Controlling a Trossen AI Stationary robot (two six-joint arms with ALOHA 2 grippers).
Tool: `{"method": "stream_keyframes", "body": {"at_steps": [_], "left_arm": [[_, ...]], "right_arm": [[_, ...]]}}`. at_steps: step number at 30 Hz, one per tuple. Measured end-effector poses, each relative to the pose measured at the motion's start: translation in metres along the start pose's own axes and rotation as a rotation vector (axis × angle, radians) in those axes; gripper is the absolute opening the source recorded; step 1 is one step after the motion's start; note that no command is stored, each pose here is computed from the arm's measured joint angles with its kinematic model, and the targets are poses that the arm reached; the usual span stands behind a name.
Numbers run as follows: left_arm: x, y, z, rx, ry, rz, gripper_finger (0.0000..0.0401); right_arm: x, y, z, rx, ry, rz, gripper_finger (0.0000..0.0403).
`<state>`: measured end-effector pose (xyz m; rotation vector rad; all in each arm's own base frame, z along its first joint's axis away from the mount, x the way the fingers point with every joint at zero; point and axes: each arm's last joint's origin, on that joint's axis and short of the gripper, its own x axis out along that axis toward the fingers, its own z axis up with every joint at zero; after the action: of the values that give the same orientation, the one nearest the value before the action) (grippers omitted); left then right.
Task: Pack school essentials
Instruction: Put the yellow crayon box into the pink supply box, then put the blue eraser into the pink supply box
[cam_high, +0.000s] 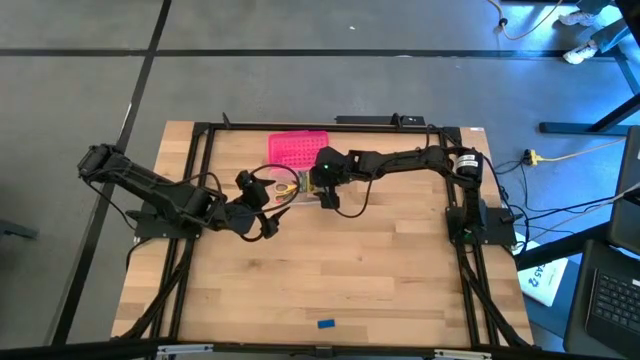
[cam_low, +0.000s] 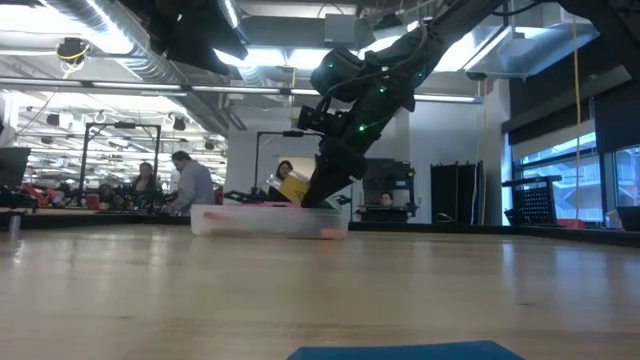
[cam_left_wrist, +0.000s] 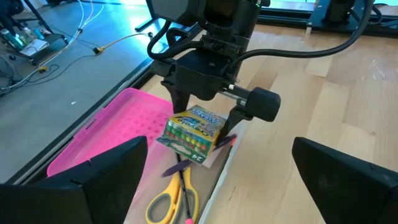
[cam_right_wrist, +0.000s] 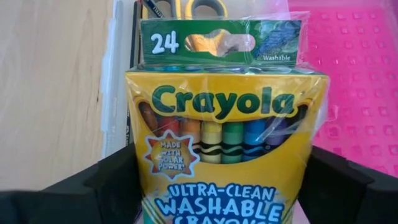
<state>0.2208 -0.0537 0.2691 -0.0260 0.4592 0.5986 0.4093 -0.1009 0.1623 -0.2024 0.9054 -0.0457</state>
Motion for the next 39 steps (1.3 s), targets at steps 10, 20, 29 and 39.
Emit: {"method": "stream_keyframes", "body": {"at_steps": [10,20,29,39], "left_arm": [[0.000,0.000,0.000,0.000,0.000,0.000,0.0396],[0.000,0.000,0.000,-0.002,-0.001,-0.003,0.0396],[0.000,-0.001,0.000,0.001,0.014,-0.031,0.0396],[0.000,-0.001,0.000,0.000,0.015,-0.033,0.0396]], "right_arm": [[0.000,0.001,0.000,-0.054,0.001,0.003,0.0398],[-0.035,-0.003,0.021,0.050,-0.072,0.025,0.0399],[-0.094,0.044,0.034,-0.013,-0.035,0.228,0.0399],[-0.121,0.139,0.040,-0.140,0.043,0.369,0.0399]]}}
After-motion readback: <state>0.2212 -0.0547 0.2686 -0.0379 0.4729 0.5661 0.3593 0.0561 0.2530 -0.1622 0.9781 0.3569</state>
